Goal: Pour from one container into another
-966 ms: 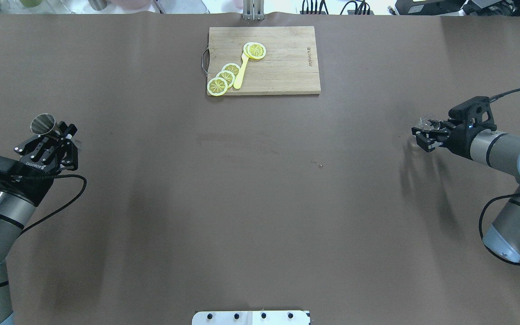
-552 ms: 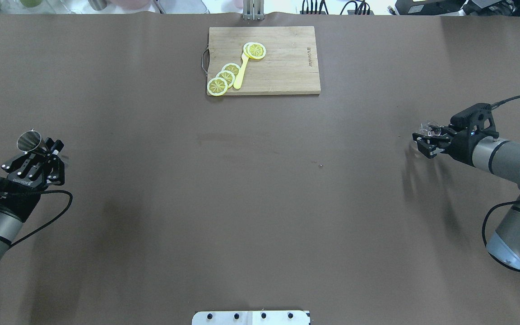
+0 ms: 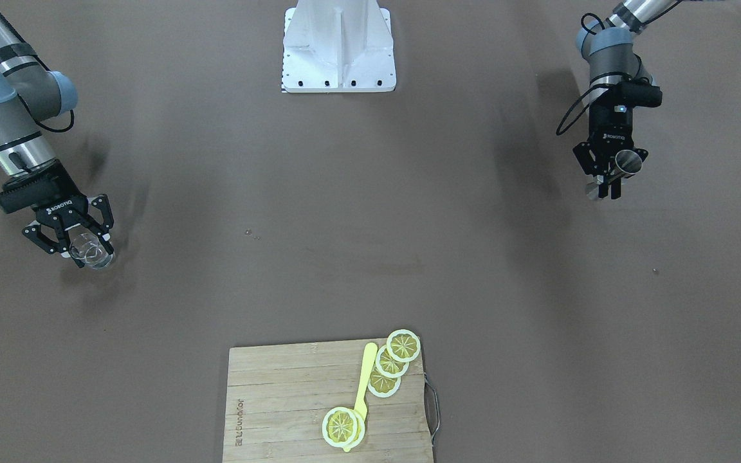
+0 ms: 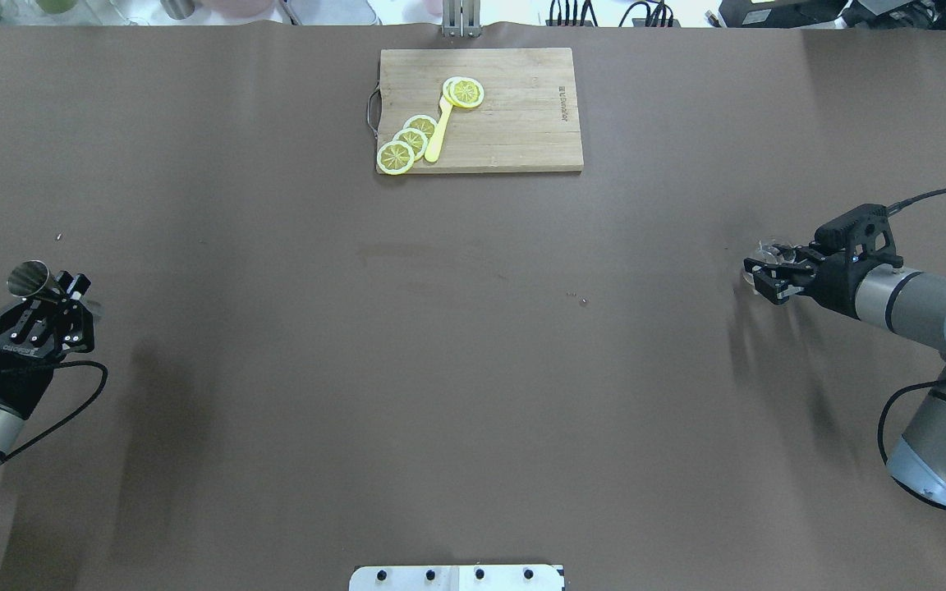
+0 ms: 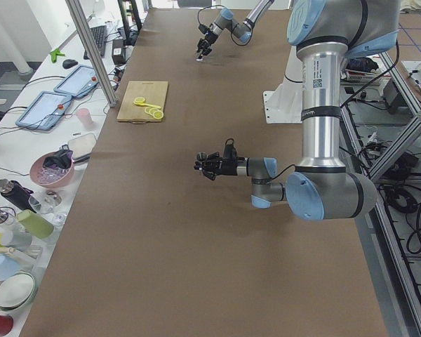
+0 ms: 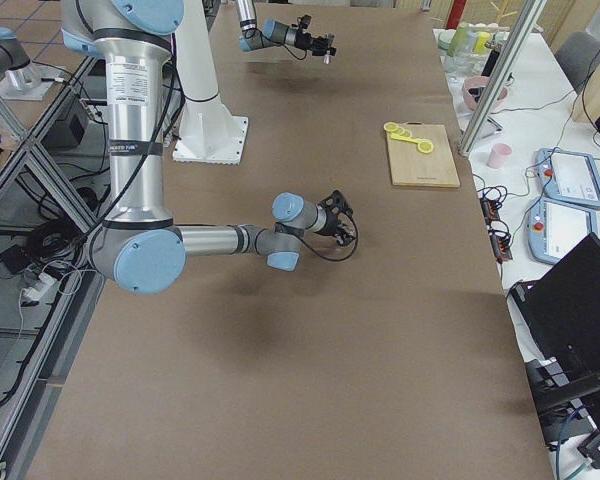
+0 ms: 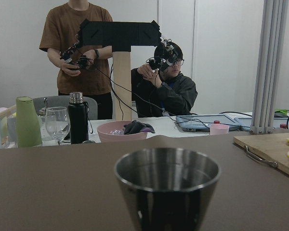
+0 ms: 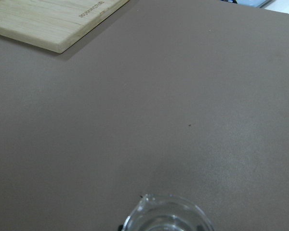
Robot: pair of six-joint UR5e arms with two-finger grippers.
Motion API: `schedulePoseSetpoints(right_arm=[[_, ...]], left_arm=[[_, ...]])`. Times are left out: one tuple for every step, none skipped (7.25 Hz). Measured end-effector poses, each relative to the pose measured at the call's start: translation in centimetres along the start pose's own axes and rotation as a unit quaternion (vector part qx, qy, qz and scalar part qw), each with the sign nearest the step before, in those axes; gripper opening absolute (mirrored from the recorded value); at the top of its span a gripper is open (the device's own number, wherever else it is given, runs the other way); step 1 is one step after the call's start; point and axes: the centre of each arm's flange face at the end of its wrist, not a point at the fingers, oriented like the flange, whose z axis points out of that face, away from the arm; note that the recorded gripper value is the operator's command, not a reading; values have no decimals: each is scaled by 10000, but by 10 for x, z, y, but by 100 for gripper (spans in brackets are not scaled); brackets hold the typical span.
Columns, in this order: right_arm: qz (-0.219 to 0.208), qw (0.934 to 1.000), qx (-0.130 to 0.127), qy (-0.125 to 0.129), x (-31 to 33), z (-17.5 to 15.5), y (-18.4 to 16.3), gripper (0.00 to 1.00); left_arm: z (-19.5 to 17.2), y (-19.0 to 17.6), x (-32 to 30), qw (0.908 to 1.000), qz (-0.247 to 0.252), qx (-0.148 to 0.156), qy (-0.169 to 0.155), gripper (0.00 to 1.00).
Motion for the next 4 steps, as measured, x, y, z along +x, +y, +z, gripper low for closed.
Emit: schedulePoseSetpoints(right_arm=[[-5, 10000, -9, -9, -1, 0, 1, 0], [-9, 10000, -20, -14, -2, 0, 2, 0], [-13, 10000, -33, -15, -3, 1, 3, 22], [-15, 10000, -36, -21, -4, 1, 4, 99]], left_arm=[[0, 7, -6, 10000, -19, -20, -45, 0], [0, 12, -12, 9999, -65, -41, -83, 0], [-1, 17, -16, 9999, -111, -63, -103, 0], [-1, 20, -18, 9998, -147, -76, -115, 0]])
